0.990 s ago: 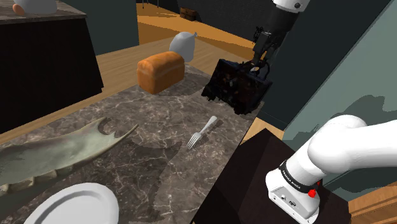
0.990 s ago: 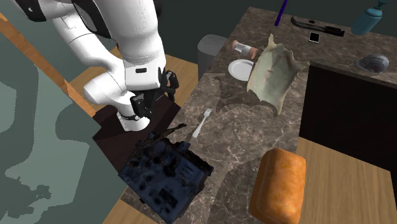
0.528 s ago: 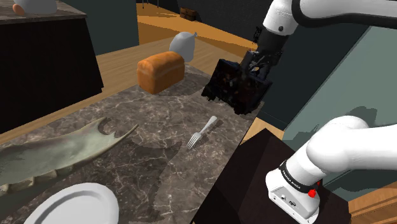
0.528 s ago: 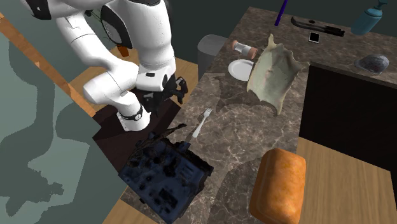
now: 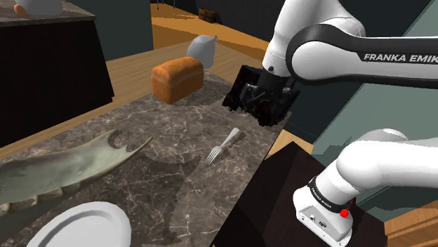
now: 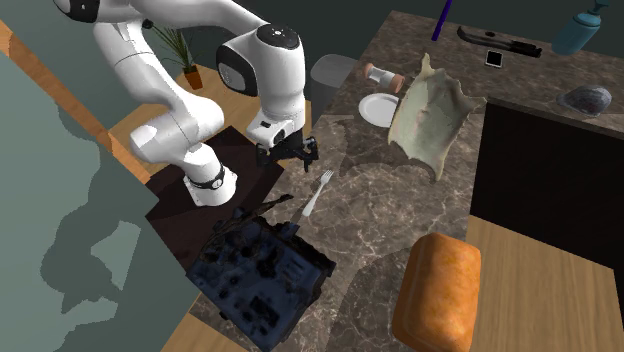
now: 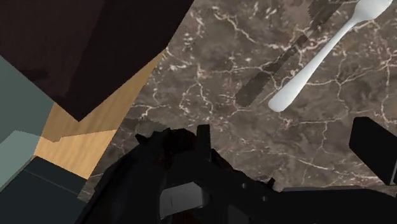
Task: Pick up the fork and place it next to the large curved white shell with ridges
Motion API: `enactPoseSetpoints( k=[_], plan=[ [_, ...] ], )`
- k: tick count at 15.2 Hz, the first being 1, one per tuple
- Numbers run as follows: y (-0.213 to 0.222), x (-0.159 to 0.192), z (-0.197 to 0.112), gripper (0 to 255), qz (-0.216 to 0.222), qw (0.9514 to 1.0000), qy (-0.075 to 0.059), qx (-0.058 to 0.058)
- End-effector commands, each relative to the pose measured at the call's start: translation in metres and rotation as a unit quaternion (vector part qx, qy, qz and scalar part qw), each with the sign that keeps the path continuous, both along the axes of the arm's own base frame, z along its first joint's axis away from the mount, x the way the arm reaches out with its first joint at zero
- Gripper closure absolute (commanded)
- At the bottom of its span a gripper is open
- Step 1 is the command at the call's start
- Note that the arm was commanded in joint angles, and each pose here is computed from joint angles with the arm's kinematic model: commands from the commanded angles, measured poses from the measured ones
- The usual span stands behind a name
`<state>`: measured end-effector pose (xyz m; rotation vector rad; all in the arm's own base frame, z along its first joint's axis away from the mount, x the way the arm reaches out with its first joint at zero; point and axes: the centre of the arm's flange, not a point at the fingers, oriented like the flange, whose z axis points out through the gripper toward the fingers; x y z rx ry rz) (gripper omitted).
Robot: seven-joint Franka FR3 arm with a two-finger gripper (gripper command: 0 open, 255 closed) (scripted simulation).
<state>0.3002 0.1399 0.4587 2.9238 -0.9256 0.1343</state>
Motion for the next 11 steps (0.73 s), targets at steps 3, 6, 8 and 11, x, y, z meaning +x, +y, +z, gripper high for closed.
enactPoseSetpoints(
  k=[3, 6, 8, 11],
  plan=[
    [0.033, 0.009, -0.040, 0, -0.116, 0.9932, -0.010, -0.002],
    [0.057, 0.022, -0.071, 0, -0.197, 0.9802, -0.017, -0.004],
    [0.071, 0.033, -0.091, 0, -0.251, 0.9677, -0.021, -0.006],
    [0.082, 0.044, -0.115, 0, -0.298, 0.9542, -0.025, -0.007]
  ],
)
